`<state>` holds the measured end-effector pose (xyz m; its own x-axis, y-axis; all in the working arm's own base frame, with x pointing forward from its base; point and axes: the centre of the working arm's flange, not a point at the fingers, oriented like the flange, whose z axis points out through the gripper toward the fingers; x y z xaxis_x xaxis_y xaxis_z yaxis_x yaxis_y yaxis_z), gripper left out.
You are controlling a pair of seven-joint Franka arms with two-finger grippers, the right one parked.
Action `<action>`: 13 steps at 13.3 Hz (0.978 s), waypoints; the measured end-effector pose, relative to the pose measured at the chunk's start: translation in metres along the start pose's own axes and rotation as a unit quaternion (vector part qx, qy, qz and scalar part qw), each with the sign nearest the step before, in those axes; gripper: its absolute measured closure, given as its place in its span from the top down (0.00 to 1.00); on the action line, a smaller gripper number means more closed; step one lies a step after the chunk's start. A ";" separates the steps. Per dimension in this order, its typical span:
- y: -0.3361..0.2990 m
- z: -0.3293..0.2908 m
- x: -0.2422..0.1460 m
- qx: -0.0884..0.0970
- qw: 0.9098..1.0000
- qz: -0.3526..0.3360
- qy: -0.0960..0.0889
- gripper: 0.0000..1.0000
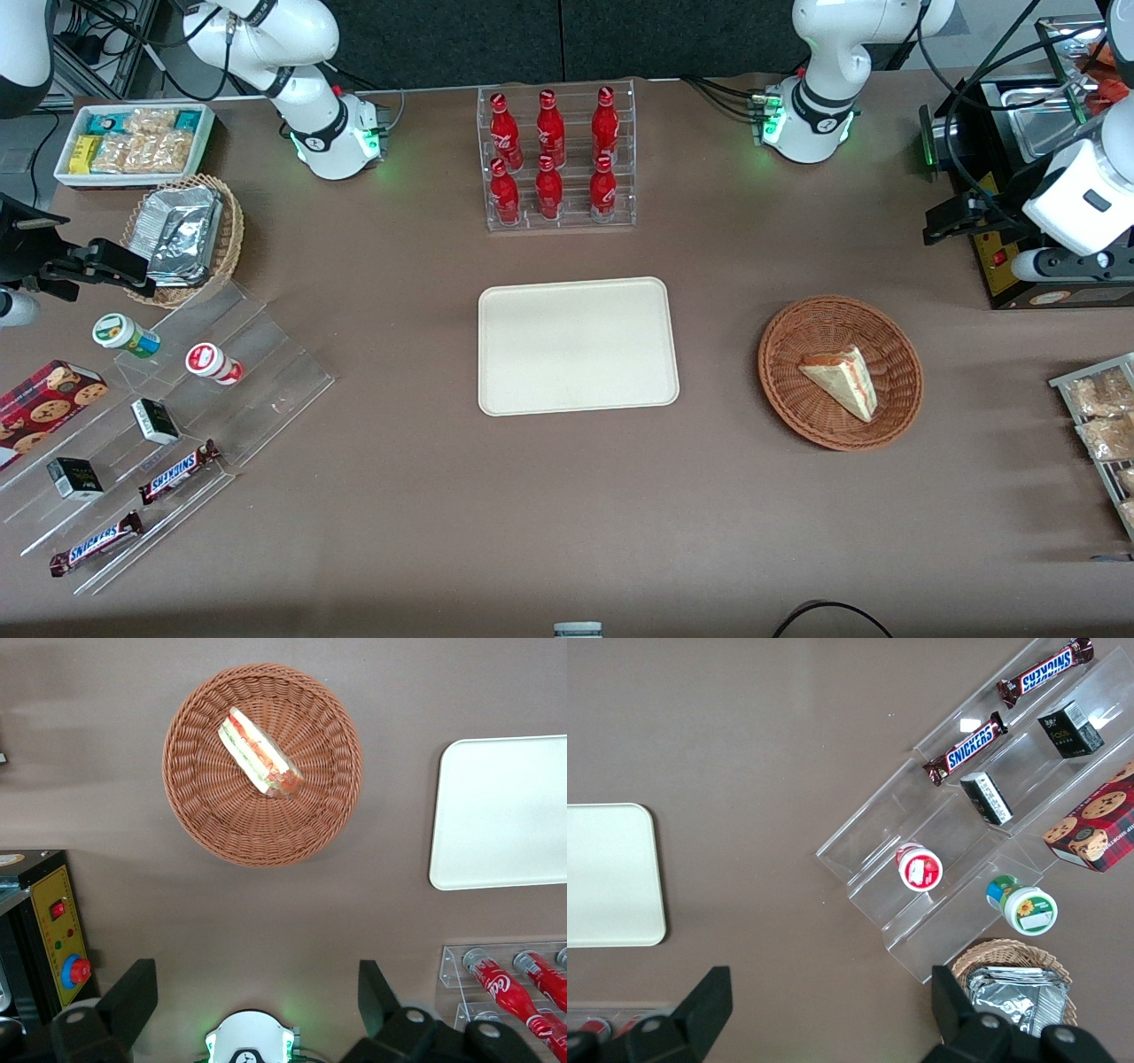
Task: Place sandwich from basket to tray
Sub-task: 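Move the left gripper over the sandwich in the wicker basket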
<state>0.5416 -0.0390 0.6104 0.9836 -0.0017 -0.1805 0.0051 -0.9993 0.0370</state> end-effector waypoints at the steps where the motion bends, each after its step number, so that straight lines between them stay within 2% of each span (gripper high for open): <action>1: 0.000 0.000 0.000 0.000 1.000 0.000 0.000 1.00; 3: 0.000 0.001 0.002 0.000 1.000 0.001 0.000 1.00; 5: -0.003 0.006 0.009 0.012 1.000 0.000 0.005 1.00; 8: -0.006 0.036 0.034 0.023 1.000 -0.003 -0.003 1.00; 9: -0.009 0.053 0.046 0.025 1.000 -0.008 -0.001 1.00; 11: -0.021 0.097 0.067 0.025 0.998 -0.052 0.020 1.00; 13: -0.026 0.140 0.077 0.020 0.992 -0.119 0.043 1.00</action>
<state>0.5924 -0.0180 0.4579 0.9671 0.2362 -0.0943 0.2339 -0.9716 -0.0353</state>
